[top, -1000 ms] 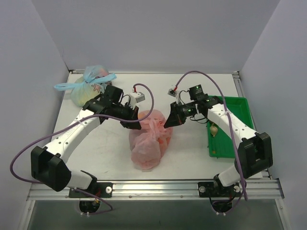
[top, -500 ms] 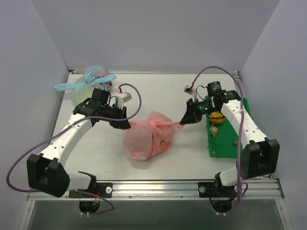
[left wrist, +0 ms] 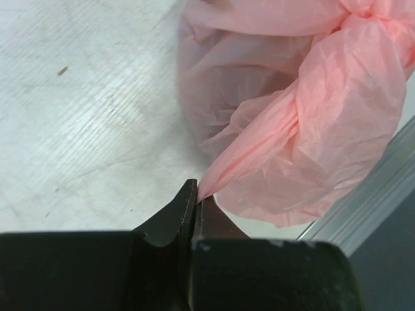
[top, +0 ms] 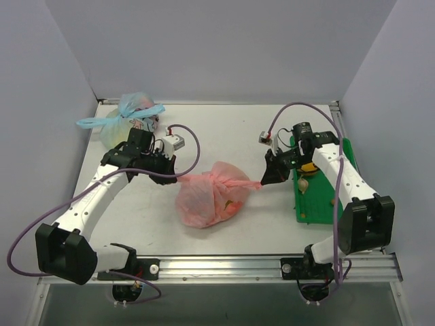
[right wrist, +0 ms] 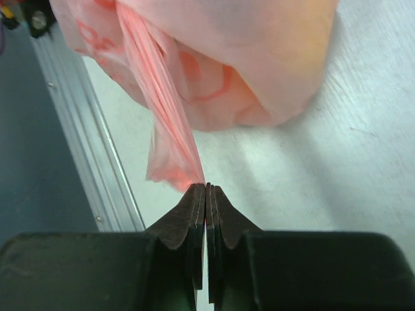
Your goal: Place the fake fruits into the plastic bag and tie a complex knot
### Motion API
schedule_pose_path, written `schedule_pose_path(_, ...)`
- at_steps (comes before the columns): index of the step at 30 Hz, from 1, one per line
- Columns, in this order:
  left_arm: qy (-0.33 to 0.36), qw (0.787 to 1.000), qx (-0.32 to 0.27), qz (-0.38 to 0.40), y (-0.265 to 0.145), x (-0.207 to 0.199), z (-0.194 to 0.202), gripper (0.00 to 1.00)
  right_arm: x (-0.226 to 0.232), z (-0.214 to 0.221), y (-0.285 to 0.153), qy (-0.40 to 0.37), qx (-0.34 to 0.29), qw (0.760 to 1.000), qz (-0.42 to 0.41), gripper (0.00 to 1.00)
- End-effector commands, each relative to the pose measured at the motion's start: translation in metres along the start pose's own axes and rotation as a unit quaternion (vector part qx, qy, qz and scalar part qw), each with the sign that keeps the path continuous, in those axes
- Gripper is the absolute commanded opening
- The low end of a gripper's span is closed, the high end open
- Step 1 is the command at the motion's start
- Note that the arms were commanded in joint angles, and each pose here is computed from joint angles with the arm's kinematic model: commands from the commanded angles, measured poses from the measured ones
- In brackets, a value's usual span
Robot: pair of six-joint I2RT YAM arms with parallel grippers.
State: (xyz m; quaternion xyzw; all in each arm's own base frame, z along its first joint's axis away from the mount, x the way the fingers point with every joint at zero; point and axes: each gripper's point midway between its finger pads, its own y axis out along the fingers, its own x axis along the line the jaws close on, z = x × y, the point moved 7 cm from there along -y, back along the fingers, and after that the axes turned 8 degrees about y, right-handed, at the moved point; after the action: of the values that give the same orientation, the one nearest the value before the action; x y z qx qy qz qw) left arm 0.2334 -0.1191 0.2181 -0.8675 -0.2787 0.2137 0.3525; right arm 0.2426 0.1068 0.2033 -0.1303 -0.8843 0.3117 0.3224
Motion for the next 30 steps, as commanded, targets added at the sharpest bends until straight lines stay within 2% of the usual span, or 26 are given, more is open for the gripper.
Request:
schedule_pose_path(1, 0.041, 0.989, 0.045, -0.132, -0.023, 0.032, 0.02, 0.0, -0.021, 0.027, -0.021, -0.008, 0.067, 0.994, 0.089, 0.0)
schedule_pose_path(7, 0.066, 0.991, 0.022, -0.117, -0.021, 0.027, 0.024, 0.0, -0.025, 0.024, -0.019, -0.016, 0.07, 0.994, 0.087, 0.0)
schedule_pose_path(8, 0.069, 0.994, 0.013, -0.088, -0.018, 0.022, 0.022, 0.0, -0.024, 0.02, -0.019, -0.018, 0.067, 0.994, 0.084, 0.0)
schedule_pose_path(9, 0.068, 0.995, 0.008, -0.071, -0.016, 0.019, 0.021, 0.04, -0.022, 0.017, -0.019, -0.022, 0.064, 0.995, 0.079, 0.0)
schedule_pose_path(10, 0.07, 0.996, -0.006, -0.053, -0.016, 0.015, 0.017, 0.15, -0.016, 0.014, -0.017, -0.025, 0.063, 0.995, 0.068, 0.0)
schedule_pose_path(11, 0.075, 0.996, -0.019, -0.037, -0.018, 0.011, 0.012, 0.25, -0.013, 0.009, -0.018, -0.035, 0.058, 0.995, 0.067, 0.1)
schedule_pose_path(12, 0.081, 0.996, -0.04, -0.008, -0.02, 0.003, 0.007, 0.47, -0.009, 0.005, -0.02, -0.041, 0.052, 0.996, 0.064, 0.42)
schedule_pose_path(14, 0.086, 0.995, -0.058, 0.004, -0.025, -0.002, 0.002, 0.65, 0.002, -0.006, -0.022, -0.063, 0.039, 0.995, 0.06, 0.68)
schedule_pose_path(15, 0.093, 0.993, -0.073, 0.007, -0.03, -0.005, -0.003, 0.73, 0.009, -0.01, -0.025, -0.079, 0.035, 0.994, 0.063, 0.91)
schedule_pose_path(17, 0.097, 0.992, -0.085, 0.001, -0.037, -0.007, -0.006, 0.97, 0.025, -0.016, -0.019, -0.114, 0.053, 0.99, 0.06, 0.96)
schedule_pose_path(21, 0.097, 0.986, -0.123, -0.049, -0.057, -0.004, -0.018, 0.97, 0.053, -0.019, -0.004, -0.177, 0.09, 0.979, 0.055, 0.98)
schedule_pose_path(25, 0.102, 0.983, -0.145, -0.057, -0.069, -0.002, -0.025, 0.97, 0.063, -0.021, 0.019, -0.208, 0.125, 0.969, 0.045, 1.0)
schedule_pose_path(27, 0.109, 0.983, -0.141, -0.042, -0.069, -0.001, -0.024, 0.98, 0.063, -0.024, 0.033, -0.223, 0.141, 0.963, 0.055, 1.0)
schedule_pose_path(30, 0.132, 0.986, -0.101, -0.008, -0.062, 0.0, -0.015, 0.95, 0.057, -0.027, 0.048, -0.234, 0.157, 0.957, 0.069, 0.98)
